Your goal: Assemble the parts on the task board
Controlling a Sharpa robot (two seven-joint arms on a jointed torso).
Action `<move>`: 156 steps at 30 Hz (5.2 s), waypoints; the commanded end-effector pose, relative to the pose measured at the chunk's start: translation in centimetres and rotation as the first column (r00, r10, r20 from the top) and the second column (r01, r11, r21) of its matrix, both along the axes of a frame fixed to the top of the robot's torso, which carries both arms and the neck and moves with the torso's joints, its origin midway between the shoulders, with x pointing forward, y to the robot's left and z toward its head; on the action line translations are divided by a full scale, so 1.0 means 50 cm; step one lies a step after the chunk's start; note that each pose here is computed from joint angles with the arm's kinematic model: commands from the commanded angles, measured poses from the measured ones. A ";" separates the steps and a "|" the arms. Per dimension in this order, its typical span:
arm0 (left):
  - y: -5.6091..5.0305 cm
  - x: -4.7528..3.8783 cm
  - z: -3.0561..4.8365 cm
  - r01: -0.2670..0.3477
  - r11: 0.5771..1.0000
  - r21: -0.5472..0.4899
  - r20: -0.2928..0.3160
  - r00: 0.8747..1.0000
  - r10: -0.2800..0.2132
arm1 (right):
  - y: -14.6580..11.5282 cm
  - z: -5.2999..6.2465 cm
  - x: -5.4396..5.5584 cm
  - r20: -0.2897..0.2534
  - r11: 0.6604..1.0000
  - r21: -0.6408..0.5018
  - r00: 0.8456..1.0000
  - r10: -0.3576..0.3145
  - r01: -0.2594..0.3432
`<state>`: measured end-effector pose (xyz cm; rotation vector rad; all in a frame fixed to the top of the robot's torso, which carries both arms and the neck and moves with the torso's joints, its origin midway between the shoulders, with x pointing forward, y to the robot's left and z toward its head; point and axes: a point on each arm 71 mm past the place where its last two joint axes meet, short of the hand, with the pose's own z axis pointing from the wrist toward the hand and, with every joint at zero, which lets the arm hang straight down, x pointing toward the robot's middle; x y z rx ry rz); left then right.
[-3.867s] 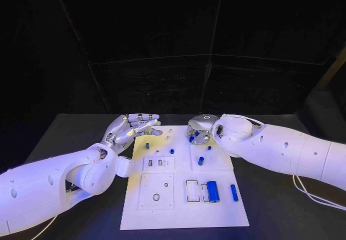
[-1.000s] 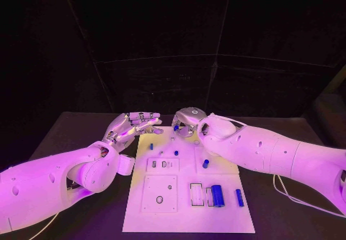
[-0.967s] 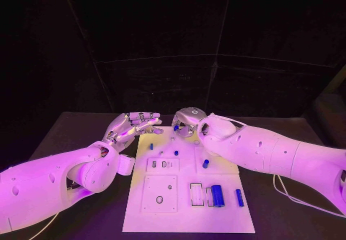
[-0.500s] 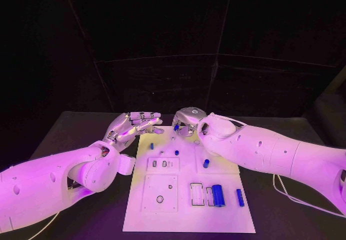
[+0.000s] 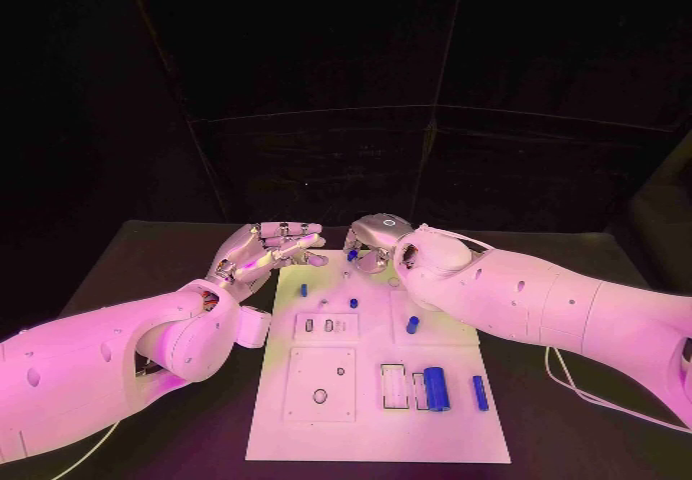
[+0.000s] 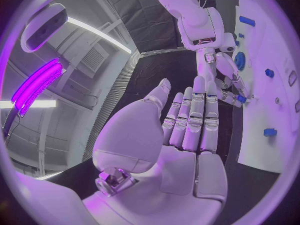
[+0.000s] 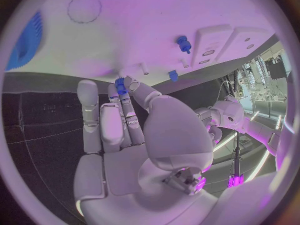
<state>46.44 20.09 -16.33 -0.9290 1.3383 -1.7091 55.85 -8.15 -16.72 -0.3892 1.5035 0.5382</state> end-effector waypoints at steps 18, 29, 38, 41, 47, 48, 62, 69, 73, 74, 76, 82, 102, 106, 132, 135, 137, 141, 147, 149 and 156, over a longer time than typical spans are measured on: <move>-0.002 0.002 0.002 0.009 1.000 0.003 0.007 1.000 -0.009 | -0.002 0.001 0.003 -0.016 1.000 0.007 1.000 -0.005 0.005; -0.002 0.004 0.003 0.006 1.000 0.003 0.007 1.000 -0.006 | -0.007 0.003 0.003 -0.004 1.000 0.018 1.000 -0.008 0.009; 0.010 0.008 0.003 -0.007 1.000 0.007 0.009 1.000 0.007 | -0.072 0.066 -0.005 0.061 0.980 0.196 0.997 -0.044 0.031; 0.015 0.010 0.004 -0.012 1.000 0.008 0.010 1.000 0.012 | -0.116 0.094 -0.013 0.008 0.960 0.272 0.998 -0.068 0.063; 0.022 0.014 0.003 -0.022 1.000 0.011 0.011 1.000 0.022 | -0.205 0.112 -0.030 -0.139 0.932 0.324 0.983 -0.123 0.162; 0.023 0.015 0.003 -0.023 1.000 0.011 0.010 1.000 0.023 | -0.219 0.112 -0.032 -0.160 0.931 0.318 0.978 -0.134 0.179; 0.018 0.025 -0.002 -0.023 1.000 0.004 -0.002 1.000 0.023 | -0.279 0.088 -0.014 -0.248 0.942 0.200 0.944 -0.217 0.269; 0.020 0.029 -0.004 -0.025 1.000 0.005 -0.004 1.000 0.025 | -0.261 0.072 -0.005 -0.258 0.951 0.172 0.943 -0.207 0.256; 0.019 0.029 -0.004 -0.025 1.000 0.005 -0.004 1.000 0.025 | -0.255 0.060 -0.005 -0.276 0.956 0.152 0.939 -0.204 0.252; 0.020 0.029 -0.004 -0.025 1.000 0.006 -0.005 1.000 0.025 | -0.254 0.057 -0.005 -0.279 0.957 0.145 0.939 -0.203 0.251; 0.020 0.029 -0.004 -0.026 1.000 0.006 -0.005 1.000 0.026 | -0.252 0.052 -0.004 -0.283 0.959 0.132 0.937 -0.205 0.250; 0.021 0.029 -0.004 -0.026 1.000 0.006 -0.005 1.000 0.026 | -0.255 0.042 -0.002 -0.290 0.962 0.099 0.932 -0.216 0.254; 0.022 0.030 -0.005 -0.026 1.000 0.007 -0.006 1.000 0.026 | -0.255 0.012 0.001 -0.340 0.970 0.011 0.913 -0.227 0.245; 0.022 0.030 -0.004 -0.025 1.000 0.007 -0.006 1.000 0.025 | -0.255 0.010 0.002 -0.341 0.969 0.005 0.912 -0.230 0.246; 0.022 0.030 -0.005 -0.024 1.000 0.008 -0.009 1.000 0.024 | -0.242 0.009 0.008 -0.230 0.959 -0.059 0.931 -0.283 0.277; 0.023 0.030 -0.005 -0.024 1.000 0.008 -0.010 1.000 0.024 | -0.243 0.011 0.008 -0.208 0.956 -0.065 0.934 -0.292 0.285; 0.023 0.030 -0.005 -0.024 1.000 0.008 -0.010 1.000 0.024 | -0.243 0.012 0.008 -0.198 0.956 -0.066 0.935 -0.295 0.287; 0.023 0.030 -0.005 -0.024 1.000 0.009 -0.010 1.000 0.024 | -0.239 0.015 0.005 -0.179 0.959 -0.055 0.942 -0.285 0.279; 0.024 0.030 -0.005 -0.027 1.000 0.010 -0.011 1.000 0.027 | -0.222 0.026 -0.008 -0.141 0.969 -0.006 0.960 -0.244 0.245; 0.025 0.031 -0.005 -0.029 1.000 0.011 -0.011 1.000 0.029 | -0.213 0.032 -0.016 -0.133 0.973 0.025 0.965 -0.225 0.230; 0.027 0.031 -0.006 -0.034 0.999 0.013 -0.011 0.999 0.034 | -0.162 0.058 -0.059 -0.079 0.982 0.100 0.985 -0.151 0.158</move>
